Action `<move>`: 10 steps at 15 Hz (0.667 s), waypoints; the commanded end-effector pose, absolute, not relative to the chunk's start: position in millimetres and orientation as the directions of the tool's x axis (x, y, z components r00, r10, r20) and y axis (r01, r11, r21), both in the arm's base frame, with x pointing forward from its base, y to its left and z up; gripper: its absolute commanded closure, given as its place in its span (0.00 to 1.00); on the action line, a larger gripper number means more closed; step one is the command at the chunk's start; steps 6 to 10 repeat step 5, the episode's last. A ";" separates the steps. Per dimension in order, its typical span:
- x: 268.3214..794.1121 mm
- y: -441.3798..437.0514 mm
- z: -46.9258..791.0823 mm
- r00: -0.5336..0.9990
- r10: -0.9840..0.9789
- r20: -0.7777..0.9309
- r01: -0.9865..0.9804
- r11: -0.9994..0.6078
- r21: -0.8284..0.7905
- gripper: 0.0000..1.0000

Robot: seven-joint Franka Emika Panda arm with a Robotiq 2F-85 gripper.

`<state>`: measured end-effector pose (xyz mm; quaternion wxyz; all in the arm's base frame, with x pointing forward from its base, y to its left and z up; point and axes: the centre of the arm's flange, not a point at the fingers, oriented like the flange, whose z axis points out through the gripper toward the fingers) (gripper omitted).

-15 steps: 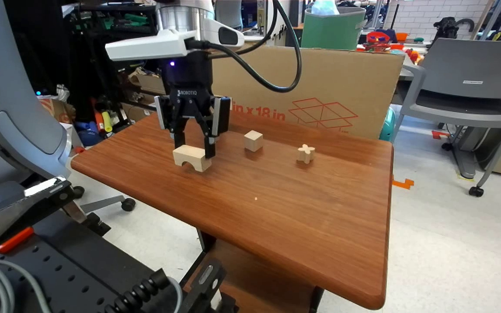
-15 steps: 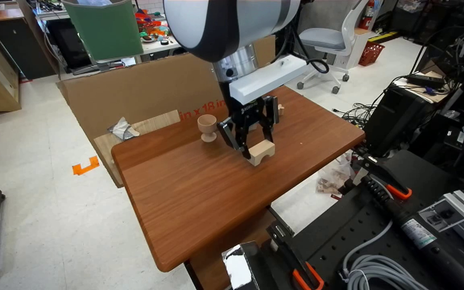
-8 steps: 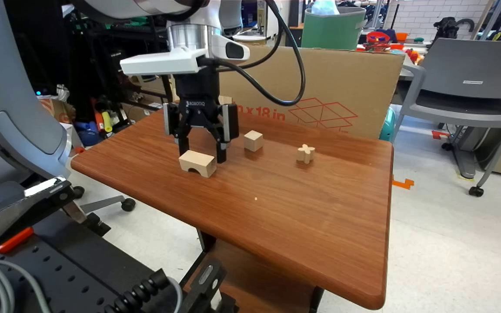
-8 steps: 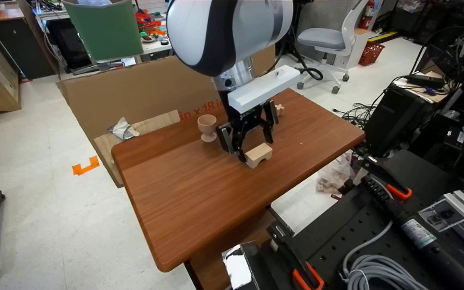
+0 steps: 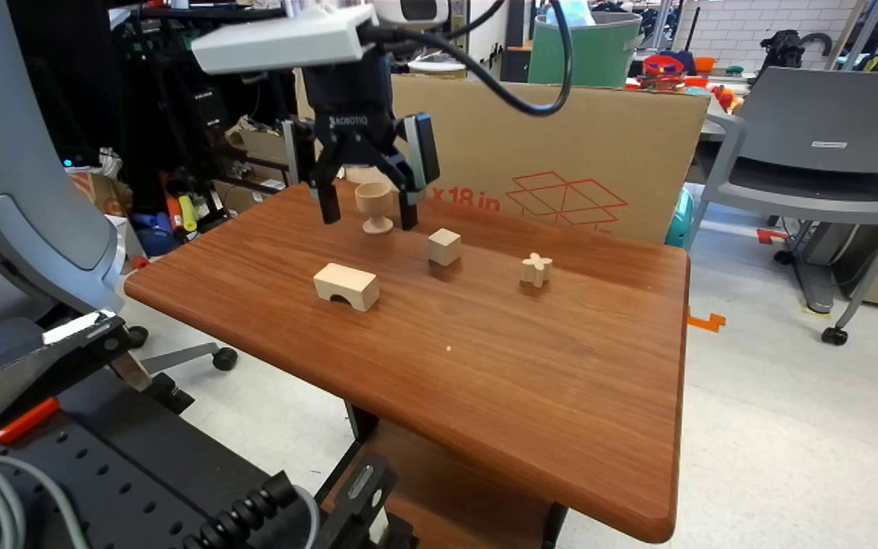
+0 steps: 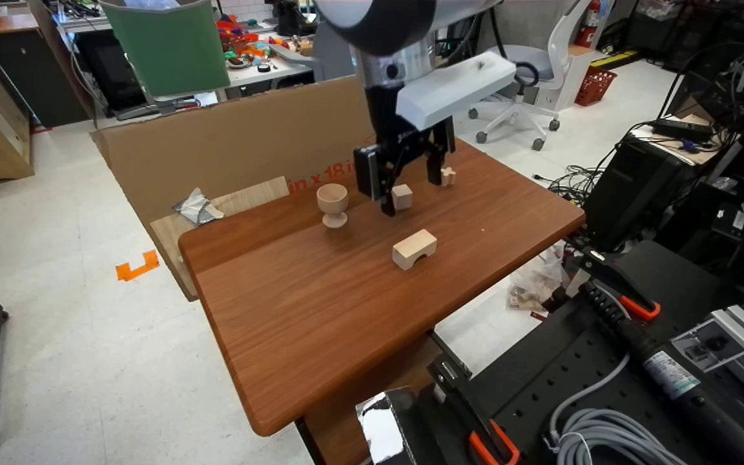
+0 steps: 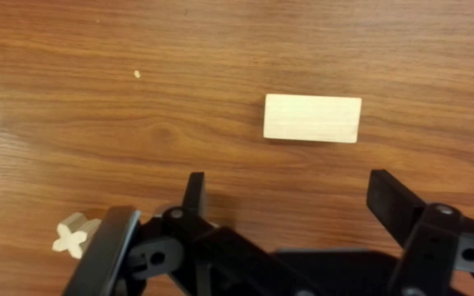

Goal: Move the rectangular block forwards

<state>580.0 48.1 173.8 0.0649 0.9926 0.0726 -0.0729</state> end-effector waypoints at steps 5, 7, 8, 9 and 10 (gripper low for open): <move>553.1 17.0 241.5 0.974 0.194 -0.118 0.205 -0.974 0.095 0.00; 553.1 17.0 241.5 0.974 0.194 -0.118 0.205 -0.974 0.095 0.00; 553.1 17.0 241.5 0.974 0.194 -0.118 0.205 -0.974 0.095 0.00; 553.1 17.0 241.5 0.974 0.194 -0.118 0.205 -0.974 0.095 0.00; 553.1 17.0 241.5 0.974 0.194 -0.118 0.205 -0.974 0.095 0.00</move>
